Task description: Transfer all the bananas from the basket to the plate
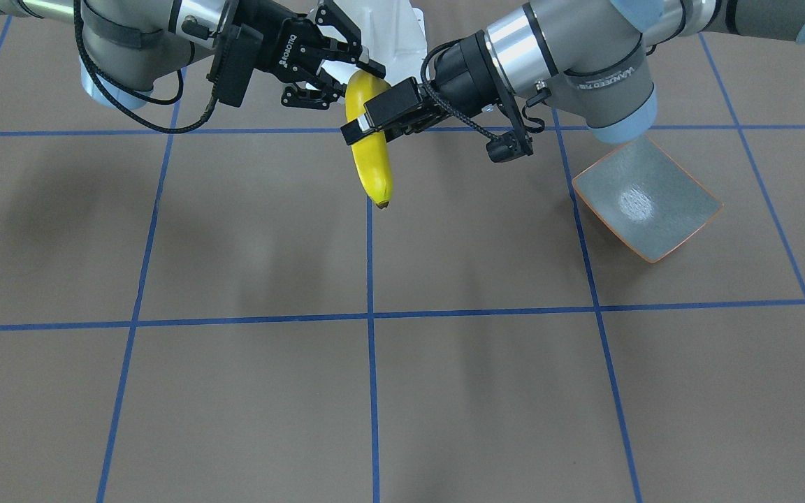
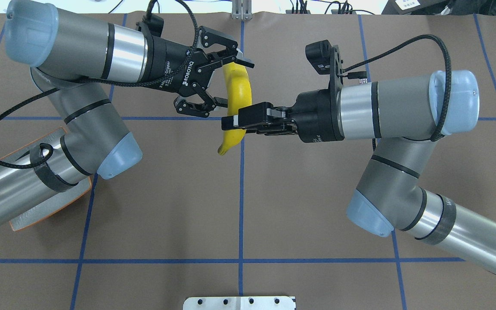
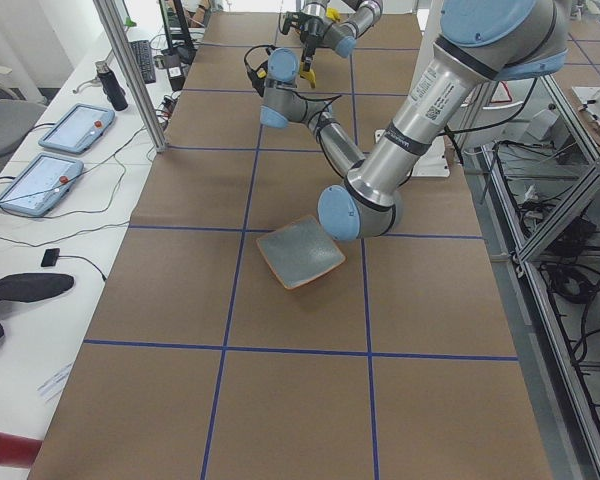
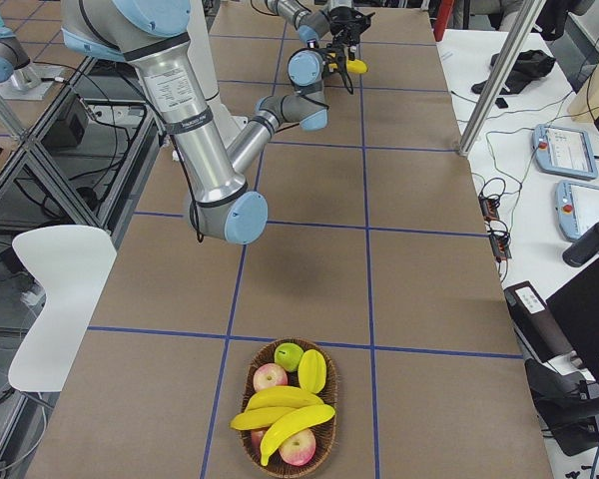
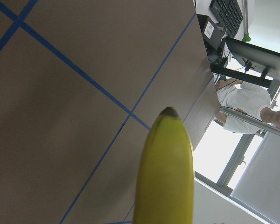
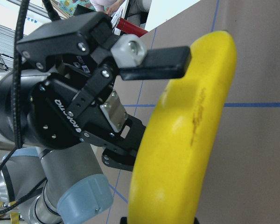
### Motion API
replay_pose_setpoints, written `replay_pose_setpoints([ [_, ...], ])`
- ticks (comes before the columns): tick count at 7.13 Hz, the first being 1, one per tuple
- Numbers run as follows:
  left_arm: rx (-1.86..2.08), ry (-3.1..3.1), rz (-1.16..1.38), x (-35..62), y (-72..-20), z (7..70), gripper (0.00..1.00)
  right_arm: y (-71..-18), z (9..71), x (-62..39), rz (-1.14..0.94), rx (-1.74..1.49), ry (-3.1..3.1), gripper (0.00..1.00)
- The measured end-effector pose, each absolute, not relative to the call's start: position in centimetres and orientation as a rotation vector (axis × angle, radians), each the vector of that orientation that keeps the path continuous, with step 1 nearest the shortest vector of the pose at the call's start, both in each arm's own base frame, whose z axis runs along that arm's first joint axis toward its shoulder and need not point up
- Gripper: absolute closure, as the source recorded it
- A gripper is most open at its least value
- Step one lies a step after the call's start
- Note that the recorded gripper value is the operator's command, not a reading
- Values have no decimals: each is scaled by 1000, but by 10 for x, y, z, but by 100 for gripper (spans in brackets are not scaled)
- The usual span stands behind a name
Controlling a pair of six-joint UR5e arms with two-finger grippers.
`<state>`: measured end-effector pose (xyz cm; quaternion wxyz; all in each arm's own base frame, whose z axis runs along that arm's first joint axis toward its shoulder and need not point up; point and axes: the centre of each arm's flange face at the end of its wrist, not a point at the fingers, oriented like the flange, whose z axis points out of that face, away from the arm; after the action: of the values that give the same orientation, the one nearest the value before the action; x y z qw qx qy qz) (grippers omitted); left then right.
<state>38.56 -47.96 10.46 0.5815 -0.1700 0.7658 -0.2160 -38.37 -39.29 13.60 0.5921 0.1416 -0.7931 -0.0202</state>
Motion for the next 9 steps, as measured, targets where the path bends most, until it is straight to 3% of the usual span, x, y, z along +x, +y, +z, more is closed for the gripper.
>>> replay_pose_setpoints([
  [1,-397,1790,-504,386,-480,105,26,-392,136,-384,-49,327,-1848,100],
  [2,-397,1790,-504,386,-479,105,70,-390,136,-385,-52,325,-1851,100],
  [3,-399,1791,-504,386,-479,104,100,-390,136,-386,-53,323,-1852,100],
  [4,-402,1791,-503,387,-477,104,100,-389,135,-386,-53,323,-1853,1],
  [9,-404,1790,-493,382,-470,117,100,-387,153,-374,-55,358,-1885,0],
])
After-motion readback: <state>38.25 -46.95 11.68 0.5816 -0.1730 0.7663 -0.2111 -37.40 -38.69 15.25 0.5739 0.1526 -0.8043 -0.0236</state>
